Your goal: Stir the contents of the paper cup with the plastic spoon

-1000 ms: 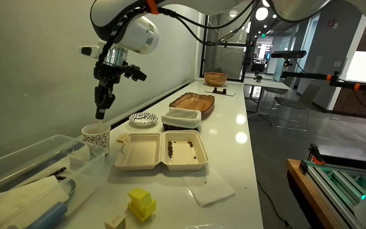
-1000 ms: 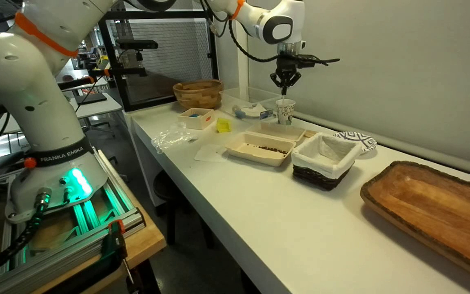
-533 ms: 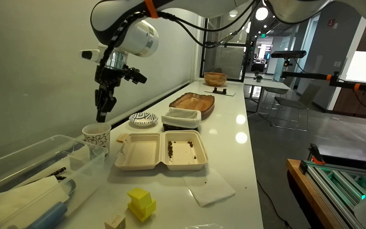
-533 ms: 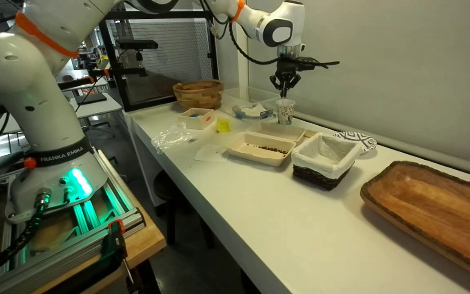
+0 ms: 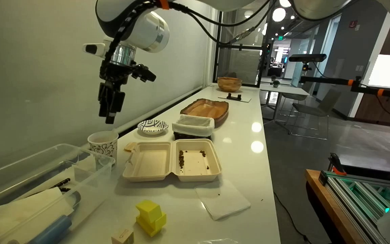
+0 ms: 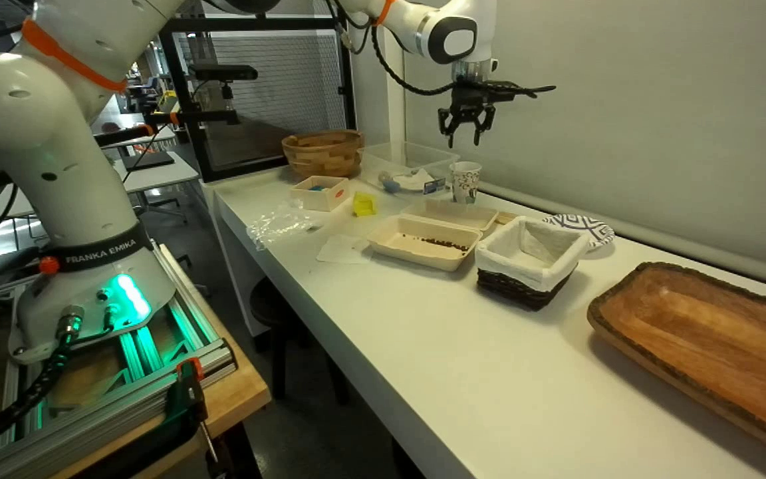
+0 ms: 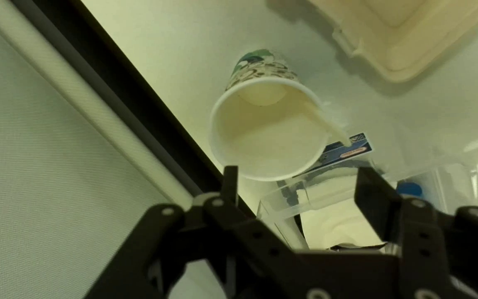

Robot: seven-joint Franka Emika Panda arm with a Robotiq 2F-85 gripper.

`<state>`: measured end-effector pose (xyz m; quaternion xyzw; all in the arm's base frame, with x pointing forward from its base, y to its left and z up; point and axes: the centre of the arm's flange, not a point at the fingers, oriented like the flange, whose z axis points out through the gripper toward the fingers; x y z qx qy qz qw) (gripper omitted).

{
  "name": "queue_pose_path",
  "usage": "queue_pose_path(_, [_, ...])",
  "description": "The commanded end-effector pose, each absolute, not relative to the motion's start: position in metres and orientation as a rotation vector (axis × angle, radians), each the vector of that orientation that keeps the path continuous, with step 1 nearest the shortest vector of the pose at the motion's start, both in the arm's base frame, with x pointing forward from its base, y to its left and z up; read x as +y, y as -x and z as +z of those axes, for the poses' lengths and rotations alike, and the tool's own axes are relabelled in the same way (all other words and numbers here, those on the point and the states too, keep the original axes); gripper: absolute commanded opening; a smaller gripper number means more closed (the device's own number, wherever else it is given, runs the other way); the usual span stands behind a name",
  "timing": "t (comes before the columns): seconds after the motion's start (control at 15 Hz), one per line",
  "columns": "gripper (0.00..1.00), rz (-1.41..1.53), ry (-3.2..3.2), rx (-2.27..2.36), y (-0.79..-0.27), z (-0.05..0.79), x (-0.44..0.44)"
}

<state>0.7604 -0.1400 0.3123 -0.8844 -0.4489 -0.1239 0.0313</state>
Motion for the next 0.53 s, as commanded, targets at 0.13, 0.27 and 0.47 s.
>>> queue_pose_path(0.13, [1.00, -0.192, 2.785, -1.270, -0.737, 0.367, -0.135])
queue_pose_path(0.27, [1.00, -0.109, 2.806, -1.234, -0.730, 0.379, -0.138])
queue_pose_path(0.47, [1.00, -0.037, 2.862, -1.211, -0.722, 0.389, -0.142])
